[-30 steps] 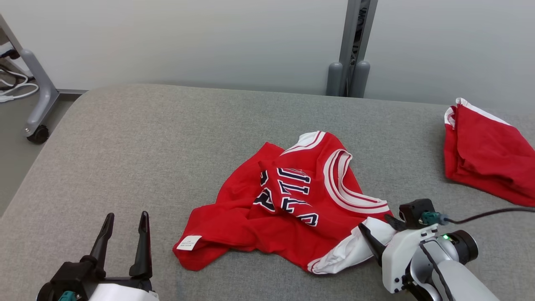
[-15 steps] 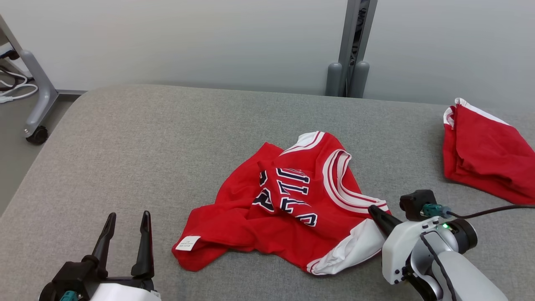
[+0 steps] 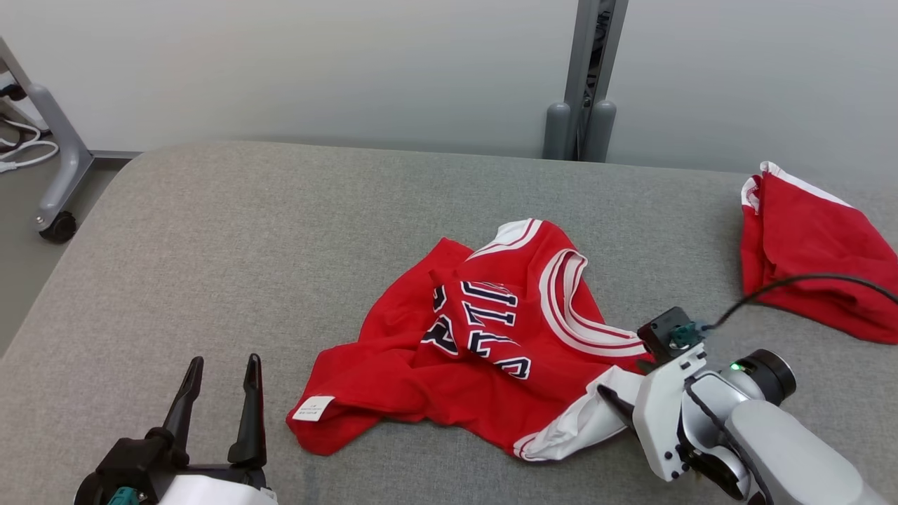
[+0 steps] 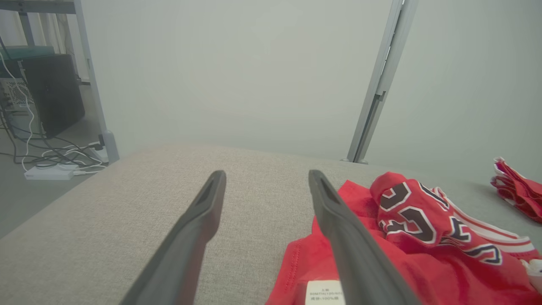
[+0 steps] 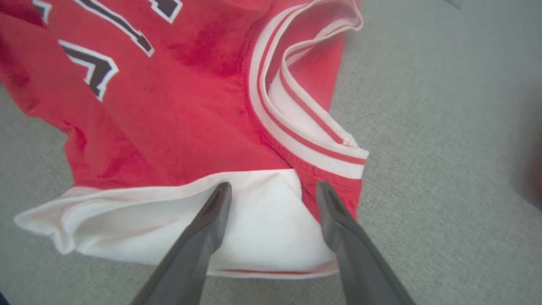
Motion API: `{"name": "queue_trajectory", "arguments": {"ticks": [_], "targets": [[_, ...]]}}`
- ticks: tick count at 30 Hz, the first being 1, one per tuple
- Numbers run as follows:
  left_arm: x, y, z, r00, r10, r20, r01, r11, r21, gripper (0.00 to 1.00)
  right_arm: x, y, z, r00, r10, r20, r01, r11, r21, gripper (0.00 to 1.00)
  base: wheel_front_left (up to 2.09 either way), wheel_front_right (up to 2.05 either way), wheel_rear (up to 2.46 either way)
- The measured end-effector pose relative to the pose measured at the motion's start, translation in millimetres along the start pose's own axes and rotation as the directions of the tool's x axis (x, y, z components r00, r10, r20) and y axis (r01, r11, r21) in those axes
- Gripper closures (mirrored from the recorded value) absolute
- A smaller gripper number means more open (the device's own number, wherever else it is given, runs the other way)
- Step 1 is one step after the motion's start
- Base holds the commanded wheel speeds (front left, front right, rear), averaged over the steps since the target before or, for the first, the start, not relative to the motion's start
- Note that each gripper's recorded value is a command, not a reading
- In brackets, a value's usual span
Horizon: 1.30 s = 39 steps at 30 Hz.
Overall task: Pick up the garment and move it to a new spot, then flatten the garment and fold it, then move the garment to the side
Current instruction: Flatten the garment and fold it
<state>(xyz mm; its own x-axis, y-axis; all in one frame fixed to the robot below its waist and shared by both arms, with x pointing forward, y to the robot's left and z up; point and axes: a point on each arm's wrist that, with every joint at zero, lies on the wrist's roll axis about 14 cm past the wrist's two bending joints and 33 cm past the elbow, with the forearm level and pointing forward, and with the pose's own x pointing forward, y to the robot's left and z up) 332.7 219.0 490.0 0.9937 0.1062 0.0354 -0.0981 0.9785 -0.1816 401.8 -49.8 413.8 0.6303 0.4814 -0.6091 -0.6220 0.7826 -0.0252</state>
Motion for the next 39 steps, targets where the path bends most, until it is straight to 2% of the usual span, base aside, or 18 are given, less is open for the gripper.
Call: {"name": "queue_trajectory", "arguments": {"ticks": [5, 7, 8, 20, 29, 30, 31, 32, 33, 34, 35, 36, 39], "targets": [[-2, 1, -2, 1.0, 0.006, -0.006, -0.006, 1.0, -0.009, 0.0, 4, 7, -15, 0.991, 0.039, -0.127, -0.041, 0.999, -0.013, 0.0, 0.0, 0.0, 0.0], [-3, 3, -3, 1.0, 0.013, -0.01, -0.014, 1.0, -0.01, 0.0, 5, 5, -6, 0.993, 0.043, -0.114, -0.048, 0.998, -0.039, 0.64, 0.0, 0.0, 0.0], [-3, 3, -3, 1.0, 0.015, -0.011, -0.015, 1.0, -0.011, 0.0, 5, 2, -1, 0.994, 0.039, -0.1, -0.044, 0.998, -0.048, 1.0, 0.0, 0.0, 0.0], [5, 1, -4, 1.0, 0.008, -0.014, -0.008, 1.0, -0.013, 0.0, 4, -1, 4, 0.998, 0.052, -0.047, -0.054, 0.998, -0.039, 1.0, 0.0, 0.0, 0.0], [5, -1, -5, 1.0, -0.002, -0.014, 0.002, 1.0, -0.015, 0.0, -7, -7, 22, 0.998, 0.067, -0.012, -0.067, 0.997, -0.035, 1.0, 0.0, 0.0, 0.0], [5, -1, -4, 1.0, -0.002, -0.012, 0.001, 1.0, -0.015, 0.0, -8, -6, 26, 0.997, 0.075, 0.002, -0.075, 0.997, -0.023, 0.93, 0.0, 0.0, 0.0], [5, -1, -4, 1.0, -0.001, -0.011, 0.001, 1.0, -0.015, 0.0, -9, -4, 30, 0.996, 0.084, 0.017, -0.084, 0.996, -0.016, 0.52, 0.0, 0.0, 0.0], [5, -1, -3, 1.0, -0.001, -0.01, 0.001, 1.0, -0.015, 0.0, -10, -2, 33, 0.995, 0.093, 0.03, -0.093, 0.996, -0.013, 0.34, 0.0, 0.0, 0.0], [5, -1, -3, 1.0, 0.0, -0.009, 0.0, 1.0, -0.015, 0.0, -11, 2, 32, 0.994, 0.105, 0.026, -0.105, 0.994, -0.009, 0.54, 0.0, 0.0, 0.0], [5, -1, -3, 1.0, 0.0, -0.008, 0.0, 1.0, -0.015, 0.0, -12, 4, 28, 0.993, 0.114, 0.01, -0.114, 0.993, -0.009, 0.5, 0.0, 0.0, 0.0], [5, -1, -3, 1.0, -0.001, -0.007, 0.0, 1.0, -0.015, 0.0, -13, 9, 23, 0.992, 0.127, -0.004, -0.127, 0.992, -0.012, 0.16, 0.0, 0.0, 0.0], [5, -1, -3, 1.0, -0.001, -0.007, 0.001, 1.0, -0.015, 0.0, -14, 13, 22, 0.99, 0.142, -0.002, -0.142, 0.99, -0.007, 0.0, 0.0, 0.0, 0.0], [5, -2, -2, 1.0, -0.003, -0.007, 0.003, 1.0, -0.016, 0.0, -18, 22, 22, 0.985, 0.174, -0.015, -0.175, 0.984, -0.026, 0.0, 0.0, 0.0, 0.0]]}}
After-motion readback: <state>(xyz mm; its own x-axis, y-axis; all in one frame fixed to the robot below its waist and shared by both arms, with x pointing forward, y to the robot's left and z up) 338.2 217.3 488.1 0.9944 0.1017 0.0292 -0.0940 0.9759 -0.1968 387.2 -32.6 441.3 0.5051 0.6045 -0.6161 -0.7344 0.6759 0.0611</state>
